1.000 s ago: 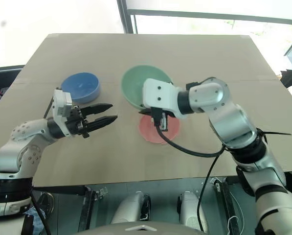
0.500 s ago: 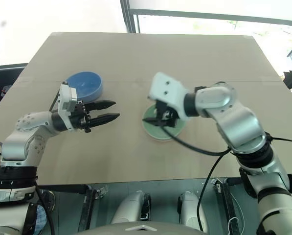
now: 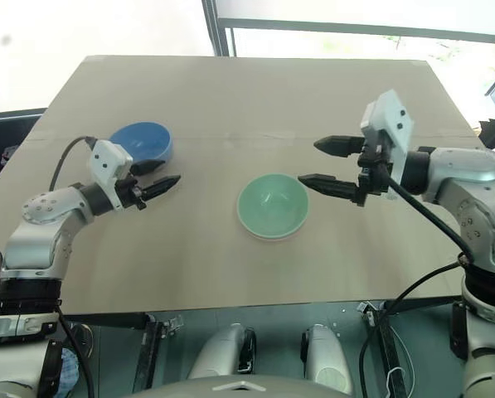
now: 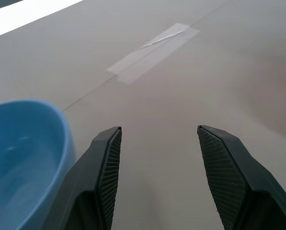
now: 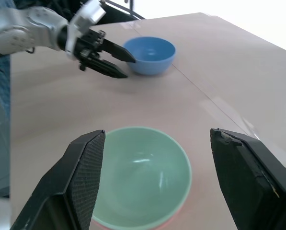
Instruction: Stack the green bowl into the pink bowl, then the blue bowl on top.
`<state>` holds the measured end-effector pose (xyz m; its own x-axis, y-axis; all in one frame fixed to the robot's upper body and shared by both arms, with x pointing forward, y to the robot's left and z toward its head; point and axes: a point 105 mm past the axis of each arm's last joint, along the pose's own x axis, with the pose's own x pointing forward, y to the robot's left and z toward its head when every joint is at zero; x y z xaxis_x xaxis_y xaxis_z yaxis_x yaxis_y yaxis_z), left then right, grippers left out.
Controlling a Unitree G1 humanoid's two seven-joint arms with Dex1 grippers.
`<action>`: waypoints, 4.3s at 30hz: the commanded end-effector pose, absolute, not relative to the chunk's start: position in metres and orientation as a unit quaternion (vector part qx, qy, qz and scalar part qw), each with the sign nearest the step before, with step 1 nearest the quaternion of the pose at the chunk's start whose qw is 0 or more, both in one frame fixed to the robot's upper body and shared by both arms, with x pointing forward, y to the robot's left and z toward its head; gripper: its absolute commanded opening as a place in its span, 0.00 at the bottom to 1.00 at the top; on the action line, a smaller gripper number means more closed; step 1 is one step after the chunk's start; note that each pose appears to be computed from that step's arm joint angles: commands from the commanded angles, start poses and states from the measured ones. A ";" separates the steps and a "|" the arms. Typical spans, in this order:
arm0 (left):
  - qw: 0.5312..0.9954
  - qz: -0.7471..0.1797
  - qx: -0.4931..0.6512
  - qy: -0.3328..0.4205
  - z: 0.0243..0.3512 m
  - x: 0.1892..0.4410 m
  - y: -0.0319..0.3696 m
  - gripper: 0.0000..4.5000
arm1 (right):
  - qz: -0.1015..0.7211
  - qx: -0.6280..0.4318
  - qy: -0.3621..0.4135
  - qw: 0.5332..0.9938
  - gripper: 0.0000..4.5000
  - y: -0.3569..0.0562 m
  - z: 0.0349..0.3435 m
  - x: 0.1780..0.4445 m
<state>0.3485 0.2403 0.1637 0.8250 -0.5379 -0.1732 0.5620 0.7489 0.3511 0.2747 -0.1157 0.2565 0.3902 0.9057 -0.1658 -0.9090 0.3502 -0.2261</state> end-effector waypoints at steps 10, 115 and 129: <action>0.942 -0.215 0.258 0.005 0.186 0.375 0.265 0.60 | 0.519 -0.188 -0.003 0.834 0.81 -0.126 0.264 0.279; 0.908 -0.407 0.096 0.023 0.184 0.284 0.193 0.55 | 0.419 -0.109 0.005 0.901 0.81 -0.194 0.159 0.260; 0.926 -0.363 0.095 0.041 0.162 0.272 0.203 0.55 | 0.426 -0.103 0.013 0.899 0.81 -0.209 0.148 0.260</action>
